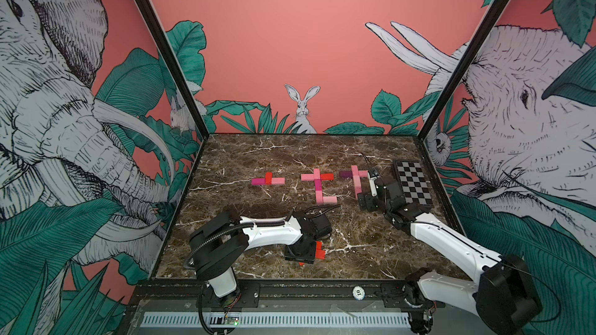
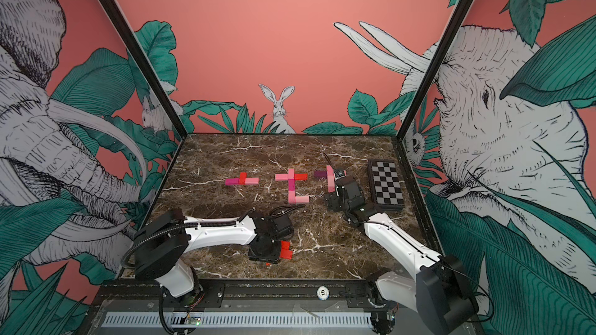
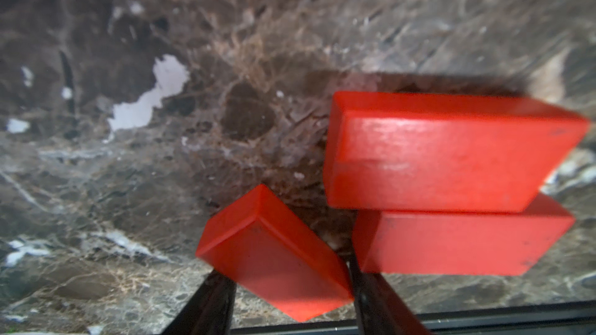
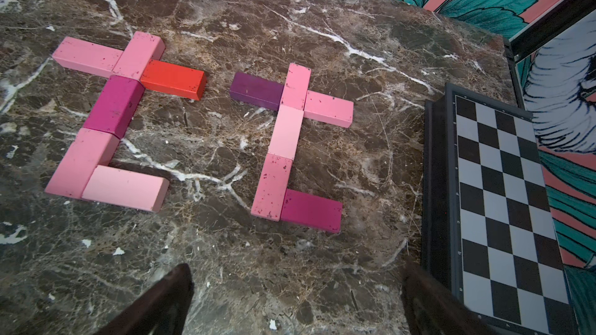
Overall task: Assemble the letter t with building blocks
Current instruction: Pick up the building block from the center of the board.
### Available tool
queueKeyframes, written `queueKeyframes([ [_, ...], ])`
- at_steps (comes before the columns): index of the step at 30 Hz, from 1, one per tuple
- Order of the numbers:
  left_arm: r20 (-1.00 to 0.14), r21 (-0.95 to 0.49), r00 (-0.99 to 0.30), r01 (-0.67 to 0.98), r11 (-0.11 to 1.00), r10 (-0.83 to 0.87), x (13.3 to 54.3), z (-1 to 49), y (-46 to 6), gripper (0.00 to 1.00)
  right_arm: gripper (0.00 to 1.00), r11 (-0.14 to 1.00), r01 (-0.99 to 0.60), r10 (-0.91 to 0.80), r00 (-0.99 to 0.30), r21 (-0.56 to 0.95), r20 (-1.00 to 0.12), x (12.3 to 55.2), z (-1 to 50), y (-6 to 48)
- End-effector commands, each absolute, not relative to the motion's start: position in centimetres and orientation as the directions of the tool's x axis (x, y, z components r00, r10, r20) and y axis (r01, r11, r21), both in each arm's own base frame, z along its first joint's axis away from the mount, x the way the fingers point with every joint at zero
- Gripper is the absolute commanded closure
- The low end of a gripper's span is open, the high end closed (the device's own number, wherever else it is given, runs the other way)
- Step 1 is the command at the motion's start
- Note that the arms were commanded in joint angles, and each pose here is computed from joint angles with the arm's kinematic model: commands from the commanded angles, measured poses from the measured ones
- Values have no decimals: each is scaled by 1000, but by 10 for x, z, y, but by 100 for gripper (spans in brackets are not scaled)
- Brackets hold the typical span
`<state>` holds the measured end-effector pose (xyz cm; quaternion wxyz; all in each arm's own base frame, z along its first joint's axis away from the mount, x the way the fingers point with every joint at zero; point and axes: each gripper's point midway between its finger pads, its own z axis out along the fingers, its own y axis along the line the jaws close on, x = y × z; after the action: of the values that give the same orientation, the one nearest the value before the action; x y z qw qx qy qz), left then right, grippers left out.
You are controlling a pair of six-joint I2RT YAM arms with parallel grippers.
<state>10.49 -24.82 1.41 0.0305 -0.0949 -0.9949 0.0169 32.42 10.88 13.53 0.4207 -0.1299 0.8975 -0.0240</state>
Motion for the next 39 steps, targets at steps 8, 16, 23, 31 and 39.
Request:
queueKeyframes([
  [8,30,-17,-980,198,980,199,119,-6,-241,63,2,964,-213,-257,-598,-158,-759,326,141,110],
  [16,30,20,-981,191,981,191,124,-10,-228,63,2,964,-214,-259,-597,-160,-759,326,142,110],
  [23,24,40,-983,181,983,180,142,-5,-204,82,2,964,-211,-257,-597,-160,-760,327,143,110],
  [31,-21,68,-962,269,961,271,191,37,-173,98,2,964,-210,-256,-596,-160,-761,327,144,110],
  [39,-13,140,-848,522,841,529,249,102,-149,100,2,963,-217,-259,-597,-158,-759,327,147,111],
])
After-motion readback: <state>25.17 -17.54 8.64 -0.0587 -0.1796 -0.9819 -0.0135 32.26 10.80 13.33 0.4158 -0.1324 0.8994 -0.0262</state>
